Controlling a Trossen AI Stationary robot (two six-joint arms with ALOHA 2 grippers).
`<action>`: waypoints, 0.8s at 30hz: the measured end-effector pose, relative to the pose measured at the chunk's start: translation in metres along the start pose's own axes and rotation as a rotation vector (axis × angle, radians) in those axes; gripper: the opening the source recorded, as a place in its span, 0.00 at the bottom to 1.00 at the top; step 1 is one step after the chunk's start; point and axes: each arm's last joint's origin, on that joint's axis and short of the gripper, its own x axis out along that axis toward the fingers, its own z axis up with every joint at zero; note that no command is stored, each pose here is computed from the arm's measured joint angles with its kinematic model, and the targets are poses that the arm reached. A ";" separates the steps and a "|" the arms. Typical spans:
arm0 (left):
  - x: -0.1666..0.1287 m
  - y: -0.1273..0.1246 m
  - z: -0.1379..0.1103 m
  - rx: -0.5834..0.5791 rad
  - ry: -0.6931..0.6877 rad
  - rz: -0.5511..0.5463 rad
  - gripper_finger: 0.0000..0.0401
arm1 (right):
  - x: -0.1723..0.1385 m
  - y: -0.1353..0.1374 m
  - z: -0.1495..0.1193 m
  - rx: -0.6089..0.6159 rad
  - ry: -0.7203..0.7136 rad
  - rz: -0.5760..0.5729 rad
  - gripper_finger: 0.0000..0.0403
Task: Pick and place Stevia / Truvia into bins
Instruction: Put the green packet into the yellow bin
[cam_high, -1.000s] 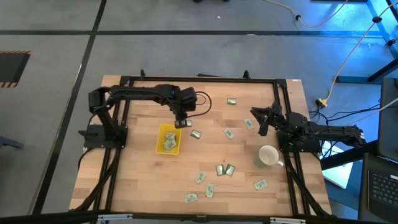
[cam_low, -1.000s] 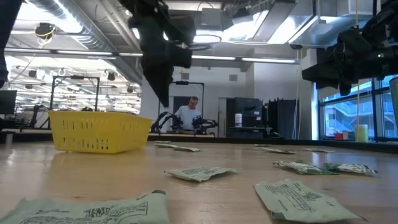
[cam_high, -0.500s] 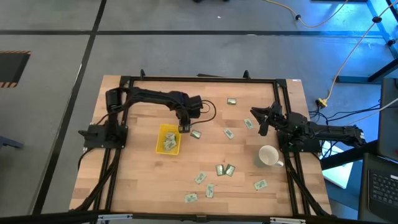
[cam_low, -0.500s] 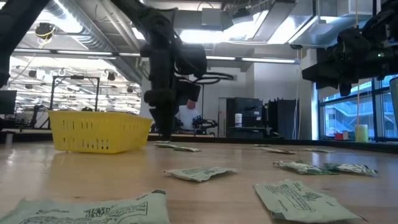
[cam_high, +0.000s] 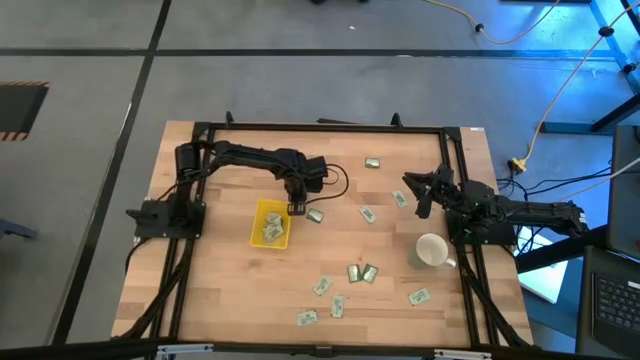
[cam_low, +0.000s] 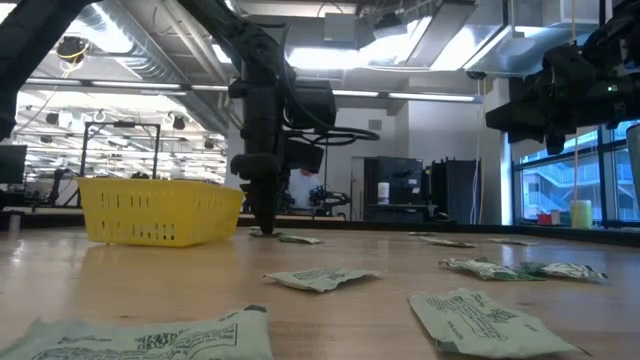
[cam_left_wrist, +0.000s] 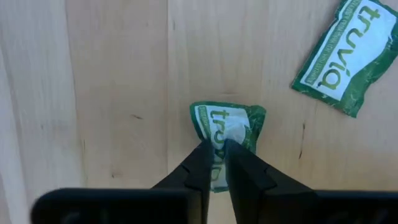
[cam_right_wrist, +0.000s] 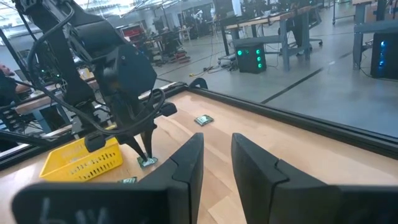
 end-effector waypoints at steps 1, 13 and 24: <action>0.000 0.000 0.000 -0.001 0.000 0.000 0.06 | 0.000 0.000 0.000 -0.001 0.000 0.000 0.22; -0.054 0.003 0.015 -0.017 -0.065 0.072 0.01 | 0.000 0.000 0.000 -0.001 0.000 0.001 0.22; -0.152 -0.035 -0.008 -0.064 -0.100 -0.015 0.01 | 0.000 0.000 0.000 -0.002 0.000 0.002 0.22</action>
